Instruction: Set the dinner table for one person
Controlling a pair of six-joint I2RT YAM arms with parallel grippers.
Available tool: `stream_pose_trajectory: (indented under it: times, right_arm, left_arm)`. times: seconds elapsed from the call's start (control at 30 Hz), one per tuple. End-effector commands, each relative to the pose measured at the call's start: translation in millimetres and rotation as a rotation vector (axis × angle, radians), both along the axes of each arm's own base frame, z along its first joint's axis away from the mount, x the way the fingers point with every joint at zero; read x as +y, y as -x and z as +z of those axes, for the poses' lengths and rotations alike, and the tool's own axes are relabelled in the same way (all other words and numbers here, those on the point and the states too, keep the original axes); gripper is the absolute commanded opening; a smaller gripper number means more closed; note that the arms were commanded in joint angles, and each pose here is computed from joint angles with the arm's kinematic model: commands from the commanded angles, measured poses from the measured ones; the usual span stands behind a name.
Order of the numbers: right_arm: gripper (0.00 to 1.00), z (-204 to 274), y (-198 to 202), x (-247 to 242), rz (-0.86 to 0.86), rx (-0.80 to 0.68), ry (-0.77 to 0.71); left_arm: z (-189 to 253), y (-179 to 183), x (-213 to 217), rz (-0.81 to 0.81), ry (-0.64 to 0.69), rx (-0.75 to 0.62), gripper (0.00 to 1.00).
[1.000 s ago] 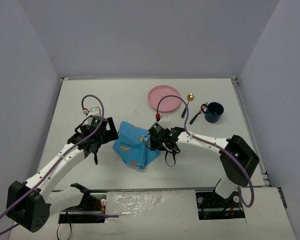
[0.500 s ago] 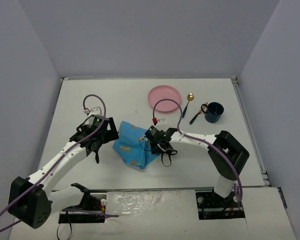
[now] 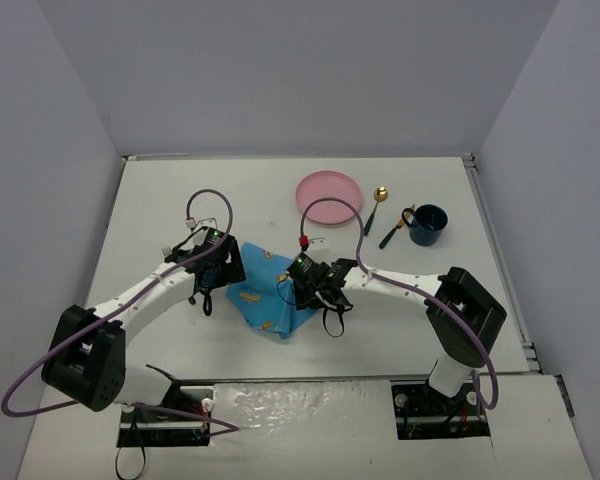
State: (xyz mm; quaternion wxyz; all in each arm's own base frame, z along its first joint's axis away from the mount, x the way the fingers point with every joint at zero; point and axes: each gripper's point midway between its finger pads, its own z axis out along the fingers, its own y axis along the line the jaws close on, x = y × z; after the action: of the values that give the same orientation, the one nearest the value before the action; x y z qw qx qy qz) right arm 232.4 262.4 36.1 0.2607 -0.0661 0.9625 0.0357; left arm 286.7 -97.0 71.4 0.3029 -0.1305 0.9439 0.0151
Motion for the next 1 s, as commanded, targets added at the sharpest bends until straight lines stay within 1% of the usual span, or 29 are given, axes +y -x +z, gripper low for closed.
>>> stream_pose_trajectory:
  times: [0.0, 0.03, 0.1, 0.13, 0.23, 0.3, 0.37, 0.4, 0.47, 0.53, 0.67, 0.8, 0.97]
  right_arm:
    - [0.54, -14, 9, 23, 0.039, 0.038, -0.070]
    - [0.53, -18, 10, 24, 0.041, 0.041, -0.070]
    - [0.47, -30, 17, 25, 0.049, 0.075, -0.070]
    - [0.47, -33, 17, 24, 0.049, 0.080, -0.064]
    - [0.27, -42, 22, 21, 0.061, 0.100, -0.041]
    - [0.10, -42, 22, 21, 0.067, 0.102, -0.041]
    - [0.02, -37, 21, 21, 0.069, 0.089, -0.042]
    - [0.00, -32, 18, 22, 0.074, 0.079, -0.045]
    - [0.00, -16, 10, 26, 0.086, 0.044, -0.050]
    - [0.00, 11, -4, 33, 0.104, -0.018, -0.046]
    - [0.00, 84, -40, 49, 0.131, -0.156, -0.036]
    - [0.00, 161, -73, 75, 0.157, -0.284, -0.088]
    - [0.00, 211, -90, 88, 0.172, -0.348, -0.111]
  left_arm:
    - [27, -24, -8, 0.017, 0.038, -0.103, 0.97]
    - [25, -24, -8, 0.015, 0.038, -0.102, 0.97]
    - [22, -25, -8, 0.013, 0.036, -0.097, 0.97]
    - [19, -25, -8, 0.013, 0.034, -0.092, 0.97]
    - [12, -28, -11, 0.007, 0.037, -0.088, 0.97]
    - [7, -29, -12, 0.002, 0.032, -0.072, 0.97]
    - [2, -30, -14, -0.001, 0.030, -0.060, 0.97]
    - [-1, -31, -15, -0.002, 0.027, -0.053, 0.97]
    - [-4, -32, -16, -0.002, 0.025, -0.043, 0.97]
    - [-6, -33, -17, -0.003, 0.028, -0.043, 0.97]
    - [-4, -35, -20, -0.005, 0.041, -0.054, 0.97]
    - [-4, -34, -18, -0.006, 0.032, -0.054, 0.97]
    - [-2, -34, -16, -0.005, 0.020, -0.060, 0.97]
